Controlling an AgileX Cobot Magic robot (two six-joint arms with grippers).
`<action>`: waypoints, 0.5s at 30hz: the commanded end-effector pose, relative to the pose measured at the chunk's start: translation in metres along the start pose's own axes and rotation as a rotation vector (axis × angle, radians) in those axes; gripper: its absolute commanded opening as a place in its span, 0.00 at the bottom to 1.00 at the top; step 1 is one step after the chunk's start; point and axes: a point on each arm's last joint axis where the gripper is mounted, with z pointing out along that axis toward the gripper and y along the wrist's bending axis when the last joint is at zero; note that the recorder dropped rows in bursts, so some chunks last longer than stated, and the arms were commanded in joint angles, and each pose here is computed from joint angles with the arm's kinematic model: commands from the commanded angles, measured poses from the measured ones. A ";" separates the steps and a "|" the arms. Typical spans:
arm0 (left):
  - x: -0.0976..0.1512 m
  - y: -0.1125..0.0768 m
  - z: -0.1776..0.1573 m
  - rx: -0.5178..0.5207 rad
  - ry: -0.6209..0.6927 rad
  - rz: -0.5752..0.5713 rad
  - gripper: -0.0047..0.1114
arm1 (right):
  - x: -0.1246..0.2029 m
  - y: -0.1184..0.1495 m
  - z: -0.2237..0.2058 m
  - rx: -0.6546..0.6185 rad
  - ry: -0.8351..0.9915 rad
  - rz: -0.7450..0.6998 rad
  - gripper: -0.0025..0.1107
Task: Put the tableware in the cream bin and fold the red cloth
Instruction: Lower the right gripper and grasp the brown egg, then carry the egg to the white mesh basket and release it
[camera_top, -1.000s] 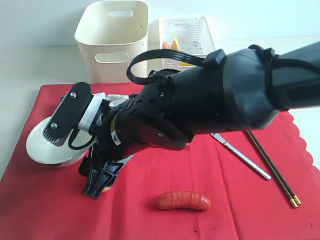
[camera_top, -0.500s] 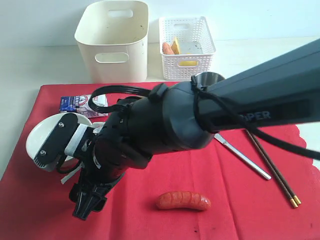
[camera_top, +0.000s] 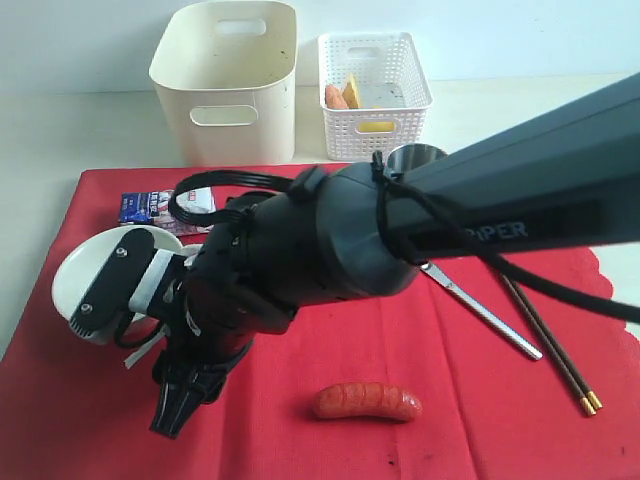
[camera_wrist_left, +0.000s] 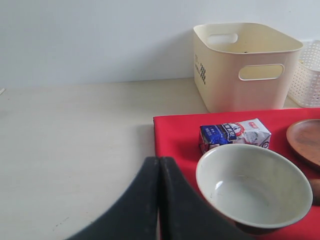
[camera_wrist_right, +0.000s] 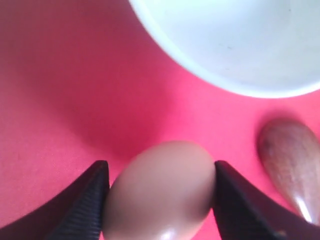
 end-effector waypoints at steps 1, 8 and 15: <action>-0.001 0.000 -0.001 0.001 -0.009 -0.012 0.05 | -0.005 -0.003 -0.014 0.012 -0.019 -0.004 0.02; -0.001 0.000 -0.001 0.001 -0.009 -0.012 0.05 | -0.008 -0.010 -0.038 0.038 -0.019 -0.013 0.02; -0.001 0.000 -0.001 0.001 -0.009 -0.012 0.05 | -0.006 -0.043 -0.056 0.120 -0.043 0.047 0.02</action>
